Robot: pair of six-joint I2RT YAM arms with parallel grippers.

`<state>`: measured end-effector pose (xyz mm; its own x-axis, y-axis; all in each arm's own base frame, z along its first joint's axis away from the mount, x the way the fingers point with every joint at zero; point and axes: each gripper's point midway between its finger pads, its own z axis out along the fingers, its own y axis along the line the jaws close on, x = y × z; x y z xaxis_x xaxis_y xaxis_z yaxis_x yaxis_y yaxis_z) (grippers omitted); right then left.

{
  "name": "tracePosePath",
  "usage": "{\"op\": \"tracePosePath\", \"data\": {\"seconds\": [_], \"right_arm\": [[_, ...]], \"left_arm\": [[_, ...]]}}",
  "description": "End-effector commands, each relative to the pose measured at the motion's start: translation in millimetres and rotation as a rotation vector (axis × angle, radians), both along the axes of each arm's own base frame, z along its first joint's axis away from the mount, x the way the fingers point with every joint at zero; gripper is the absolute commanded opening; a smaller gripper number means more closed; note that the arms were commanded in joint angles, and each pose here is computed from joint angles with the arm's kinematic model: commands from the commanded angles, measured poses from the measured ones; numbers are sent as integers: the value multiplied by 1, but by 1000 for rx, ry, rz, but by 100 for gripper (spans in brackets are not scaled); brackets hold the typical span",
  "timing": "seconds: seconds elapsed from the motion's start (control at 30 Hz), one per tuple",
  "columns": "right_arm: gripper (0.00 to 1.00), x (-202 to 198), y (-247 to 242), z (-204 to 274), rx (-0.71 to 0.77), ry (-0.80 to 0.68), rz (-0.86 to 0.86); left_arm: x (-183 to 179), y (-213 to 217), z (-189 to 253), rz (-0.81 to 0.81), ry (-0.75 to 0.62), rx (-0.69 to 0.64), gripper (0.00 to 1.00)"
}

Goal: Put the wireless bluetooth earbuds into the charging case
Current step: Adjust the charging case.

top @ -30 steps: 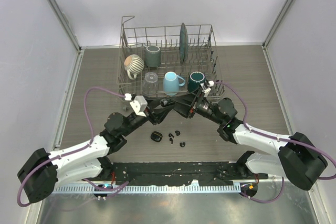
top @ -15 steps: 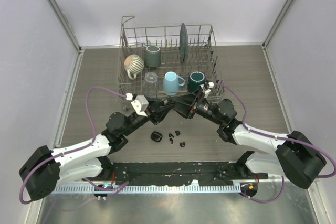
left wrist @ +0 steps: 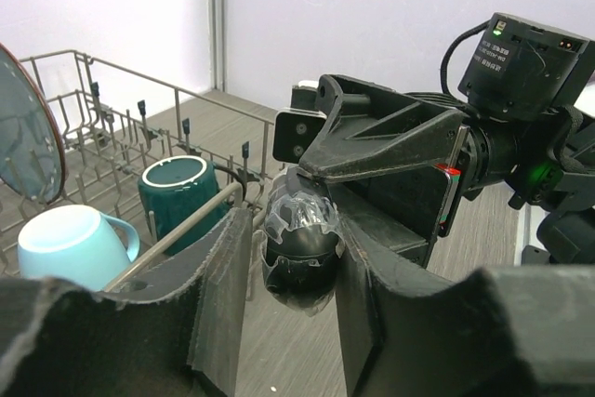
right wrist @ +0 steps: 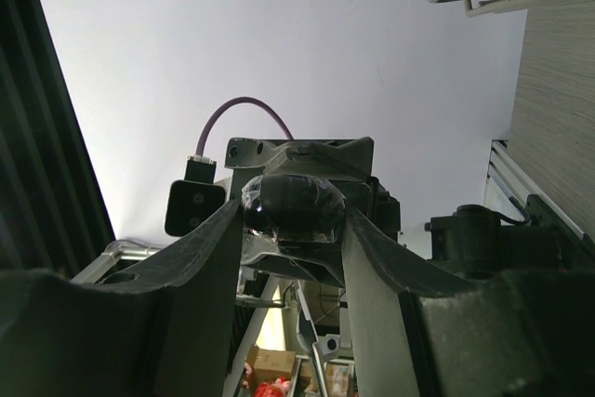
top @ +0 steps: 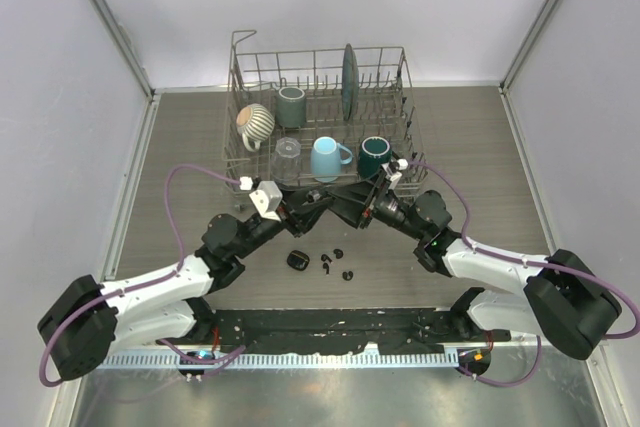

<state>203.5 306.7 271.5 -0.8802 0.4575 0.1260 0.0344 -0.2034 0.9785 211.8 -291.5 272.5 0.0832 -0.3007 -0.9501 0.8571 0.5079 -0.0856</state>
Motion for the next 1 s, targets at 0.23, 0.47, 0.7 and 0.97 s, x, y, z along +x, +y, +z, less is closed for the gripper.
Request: {"op": "tracePosePath", "data": {"seconds": [0.23,0.47,0.7,0.97], "right_arm": [[1,-3,-2,19,55,-55,0],[1,-3,-1,23,66,-58,2],[1,-4,-1,20,64,-51,7],[55,-8,-1,18,28,-127,9]], "left_arm": [[0,-2,24,-7,-45,-67,43],[0,-2,23,-11,-44,-62,47],[0,-3,23,-12,-48,-59,21],[3,-1,23,8,-56,-73,0]]}}
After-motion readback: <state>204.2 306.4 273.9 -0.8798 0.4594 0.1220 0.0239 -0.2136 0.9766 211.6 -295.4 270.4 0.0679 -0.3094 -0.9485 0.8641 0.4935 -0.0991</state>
